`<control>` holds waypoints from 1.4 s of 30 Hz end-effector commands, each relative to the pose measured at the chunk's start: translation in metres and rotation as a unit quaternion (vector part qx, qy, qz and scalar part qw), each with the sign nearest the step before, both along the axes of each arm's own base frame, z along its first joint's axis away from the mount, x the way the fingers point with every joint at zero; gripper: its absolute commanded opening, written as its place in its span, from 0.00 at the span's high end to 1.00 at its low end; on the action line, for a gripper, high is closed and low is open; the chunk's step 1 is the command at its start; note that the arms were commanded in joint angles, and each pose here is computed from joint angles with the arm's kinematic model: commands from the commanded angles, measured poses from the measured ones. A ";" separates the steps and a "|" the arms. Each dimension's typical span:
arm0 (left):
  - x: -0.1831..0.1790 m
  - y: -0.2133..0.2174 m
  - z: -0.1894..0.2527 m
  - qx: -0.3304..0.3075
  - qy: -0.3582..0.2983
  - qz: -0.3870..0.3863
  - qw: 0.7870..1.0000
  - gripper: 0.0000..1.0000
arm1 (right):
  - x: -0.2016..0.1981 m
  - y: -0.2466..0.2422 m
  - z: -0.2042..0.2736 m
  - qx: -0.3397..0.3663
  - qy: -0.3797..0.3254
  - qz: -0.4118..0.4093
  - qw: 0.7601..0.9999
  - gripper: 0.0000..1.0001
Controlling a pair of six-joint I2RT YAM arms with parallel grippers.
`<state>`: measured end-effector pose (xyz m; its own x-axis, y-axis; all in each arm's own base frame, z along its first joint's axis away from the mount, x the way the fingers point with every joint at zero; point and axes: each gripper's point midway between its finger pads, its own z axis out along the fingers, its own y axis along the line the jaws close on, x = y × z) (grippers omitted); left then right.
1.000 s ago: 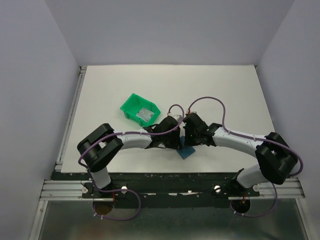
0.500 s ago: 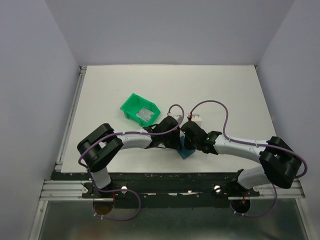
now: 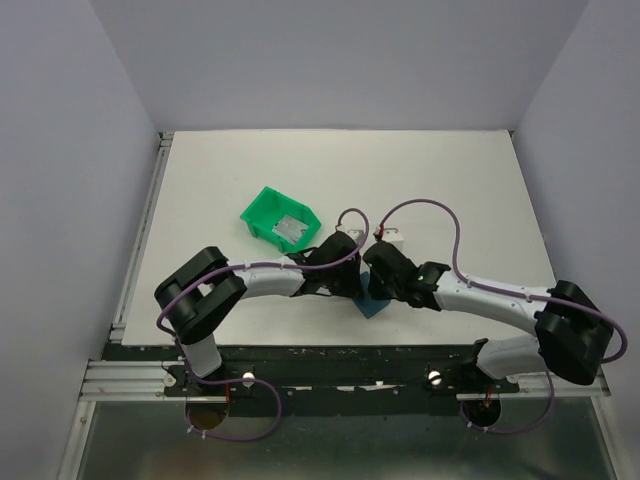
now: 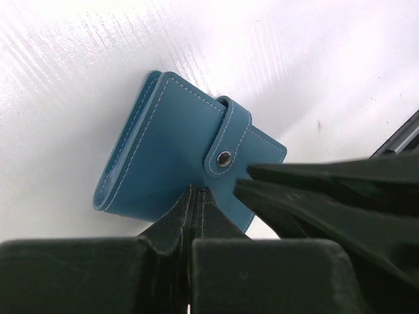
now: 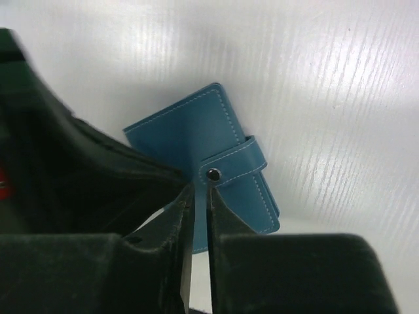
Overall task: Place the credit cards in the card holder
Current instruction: Close the card holder at the center of the board, then reset both arms
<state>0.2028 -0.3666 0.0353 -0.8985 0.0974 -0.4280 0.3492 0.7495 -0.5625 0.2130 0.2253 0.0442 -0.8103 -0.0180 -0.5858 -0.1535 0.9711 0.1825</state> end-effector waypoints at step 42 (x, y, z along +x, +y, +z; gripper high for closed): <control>0.008 0.192 0.100 0.122 -0.168 0.246 0.947 0.01 | -0.024 -0.070 0.066 0.070 -0.075 -0.038 0.994 0.00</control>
<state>0.2143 -0.2029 0.1418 -0.6853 -0.1408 -0.7145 0.1523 0.9318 -0.3296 0.1935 0.1689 0.1180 -0.7026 0.1236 -0.7008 -0.1628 0.9307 0.3274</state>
